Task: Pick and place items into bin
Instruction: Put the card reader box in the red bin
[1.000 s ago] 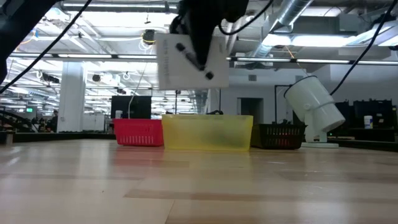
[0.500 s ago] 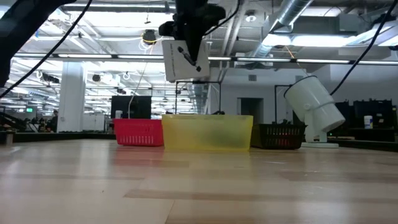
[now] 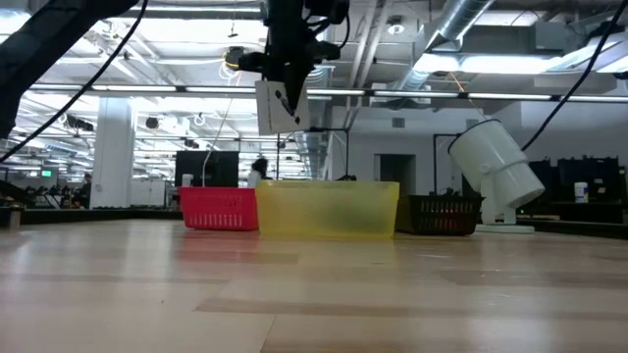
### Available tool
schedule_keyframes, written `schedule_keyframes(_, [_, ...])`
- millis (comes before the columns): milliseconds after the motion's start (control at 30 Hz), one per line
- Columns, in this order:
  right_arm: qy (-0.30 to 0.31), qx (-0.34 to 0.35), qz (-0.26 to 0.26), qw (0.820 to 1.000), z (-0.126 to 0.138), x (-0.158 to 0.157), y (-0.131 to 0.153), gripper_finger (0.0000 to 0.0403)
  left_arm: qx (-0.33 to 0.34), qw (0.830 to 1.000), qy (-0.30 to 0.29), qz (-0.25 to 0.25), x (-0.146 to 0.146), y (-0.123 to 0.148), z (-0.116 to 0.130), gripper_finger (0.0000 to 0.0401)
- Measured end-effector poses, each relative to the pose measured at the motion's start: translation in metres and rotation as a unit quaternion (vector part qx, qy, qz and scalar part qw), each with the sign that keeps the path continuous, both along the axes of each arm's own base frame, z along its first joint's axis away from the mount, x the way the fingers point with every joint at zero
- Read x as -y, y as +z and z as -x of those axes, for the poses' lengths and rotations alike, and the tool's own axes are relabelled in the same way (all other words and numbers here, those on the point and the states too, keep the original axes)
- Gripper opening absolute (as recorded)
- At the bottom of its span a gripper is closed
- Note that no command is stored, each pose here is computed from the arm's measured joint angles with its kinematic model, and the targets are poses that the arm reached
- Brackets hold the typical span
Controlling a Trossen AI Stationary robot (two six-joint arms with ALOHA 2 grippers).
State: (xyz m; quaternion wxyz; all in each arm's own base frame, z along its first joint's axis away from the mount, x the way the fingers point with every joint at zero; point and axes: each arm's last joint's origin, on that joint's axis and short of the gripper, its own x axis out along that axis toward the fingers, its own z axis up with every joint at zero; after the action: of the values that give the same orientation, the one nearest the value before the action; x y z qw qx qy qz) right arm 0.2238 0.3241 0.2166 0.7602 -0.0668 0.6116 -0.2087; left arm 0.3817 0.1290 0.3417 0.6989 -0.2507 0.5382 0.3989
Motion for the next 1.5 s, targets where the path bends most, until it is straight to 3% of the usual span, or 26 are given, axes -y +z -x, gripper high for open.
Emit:
schedule_keyframes(133, [0.0, 0.0, 0.0, 1.0, 0.0, 0.0, 0.0, 0.0221, -0.015, 1.0, 0.013, 0.004, -0.007, -0.008, 0.002, 0.0054])
schedule_keyframes(433, [0.003, -0.001, -0.002, 1.0, 0.002, -0.002, 0.0, 0.0221, -0.116, 0.992, 0.039, 0.039, -0.019, -0.061, 0.013, 0.0055])
schedule_keyframes(700, [0.003, -0.001, -0.003, 1.0, 0.003, -0.002, 0.0, 0.0221, -0.167, 0.981, 0.057, 0.079, -0.021, -0.091, 0.026, 0.0055])
schedule_keyframes(1100, [-0.001, 0.0, -0.004, 1.0, -0.001, 0.0, 0.0, 0.0221, -0.108, 0.988, 0.053, 0.099, -0.022, -0.1, 0.016, 0.0055])
schedule_keyframes(1500, [-0.001, 0.001, -0.006, 1.0, -0.001, -0.001, 0.0, 0.0221, -0.122, 0.988, 0.037, 0.086, -0.019, -0.1, 0.016, 0.0069])
